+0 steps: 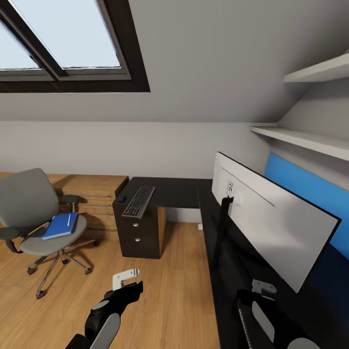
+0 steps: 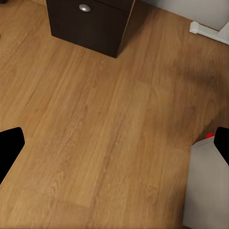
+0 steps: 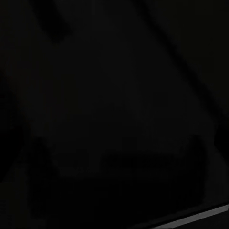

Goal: In the bedroom, organize the workspace by keeping the computer under the desk, ensuring the monitor is on the desk, placing the keyboard on the desk next to the monitor, placing the mouse on the desk next to the keyboard, moving the folder from the swivel chair onto the desk next to the mouse, stacking the notebook on top of the folder with the pen on top of the notebook, and positioning the swivel chair next to the desk.

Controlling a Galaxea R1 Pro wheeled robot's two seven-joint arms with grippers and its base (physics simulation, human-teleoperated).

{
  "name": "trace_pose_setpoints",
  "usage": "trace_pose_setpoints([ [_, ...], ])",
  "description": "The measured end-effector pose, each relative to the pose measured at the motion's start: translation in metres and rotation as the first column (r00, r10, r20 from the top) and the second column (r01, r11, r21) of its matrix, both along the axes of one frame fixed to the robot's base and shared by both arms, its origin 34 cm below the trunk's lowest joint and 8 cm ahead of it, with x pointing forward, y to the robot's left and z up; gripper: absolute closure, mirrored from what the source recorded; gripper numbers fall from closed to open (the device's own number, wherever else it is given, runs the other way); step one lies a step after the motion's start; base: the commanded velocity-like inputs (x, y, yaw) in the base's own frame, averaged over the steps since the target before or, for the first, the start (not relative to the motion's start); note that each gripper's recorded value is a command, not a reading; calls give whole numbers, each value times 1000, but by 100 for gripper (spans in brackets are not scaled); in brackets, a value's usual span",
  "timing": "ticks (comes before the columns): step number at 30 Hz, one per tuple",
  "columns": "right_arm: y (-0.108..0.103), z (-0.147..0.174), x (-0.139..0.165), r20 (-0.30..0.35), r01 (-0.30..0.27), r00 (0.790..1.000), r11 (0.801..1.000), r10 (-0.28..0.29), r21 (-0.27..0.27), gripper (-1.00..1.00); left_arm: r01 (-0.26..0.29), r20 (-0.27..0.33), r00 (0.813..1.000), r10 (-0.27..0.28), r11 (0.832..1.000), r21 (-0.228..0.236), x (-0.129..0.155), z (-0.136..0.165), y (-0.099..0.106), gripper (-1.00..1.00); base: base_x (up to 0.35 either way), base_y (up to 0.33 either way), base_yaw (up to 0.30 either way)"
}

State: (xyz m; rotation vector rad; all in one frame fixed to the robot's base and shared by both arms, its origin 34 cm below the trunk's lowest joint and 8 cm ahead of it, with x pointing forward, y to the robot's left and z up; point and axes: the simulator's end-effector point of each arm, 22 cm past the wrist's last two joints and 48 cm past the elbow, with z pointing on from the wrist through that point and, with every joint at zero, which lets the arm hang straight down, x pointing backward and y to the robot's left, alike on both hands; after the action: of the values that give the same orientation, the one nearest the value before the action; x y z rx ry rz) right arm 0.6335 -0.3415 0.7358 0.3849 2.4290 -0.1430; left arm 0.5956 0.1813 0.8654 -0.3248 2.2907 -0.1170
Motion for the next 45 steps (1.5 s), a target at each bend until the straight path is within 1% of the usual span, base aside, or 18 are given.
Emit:
trace_pose_setpoints([
  [7,-3,-6,0,-17,6,1000,1000,-6,0,-100,1,0,1000,-1,1000,-1,0,-2,-1,-100,0,0,0],
  [29,-5,-4,5,-16,8,1000,1000,-8,-3,-100,1,-1,1000,-1,1000,-3,0,-4,-1,-100,-19,0,0],
  [45,-2,-4,9,-2,2,1000,1000,-2,-4,-100,2,-5,1000,-2,1000,-6,0,-7,-2,-100,-3,0,0],
])
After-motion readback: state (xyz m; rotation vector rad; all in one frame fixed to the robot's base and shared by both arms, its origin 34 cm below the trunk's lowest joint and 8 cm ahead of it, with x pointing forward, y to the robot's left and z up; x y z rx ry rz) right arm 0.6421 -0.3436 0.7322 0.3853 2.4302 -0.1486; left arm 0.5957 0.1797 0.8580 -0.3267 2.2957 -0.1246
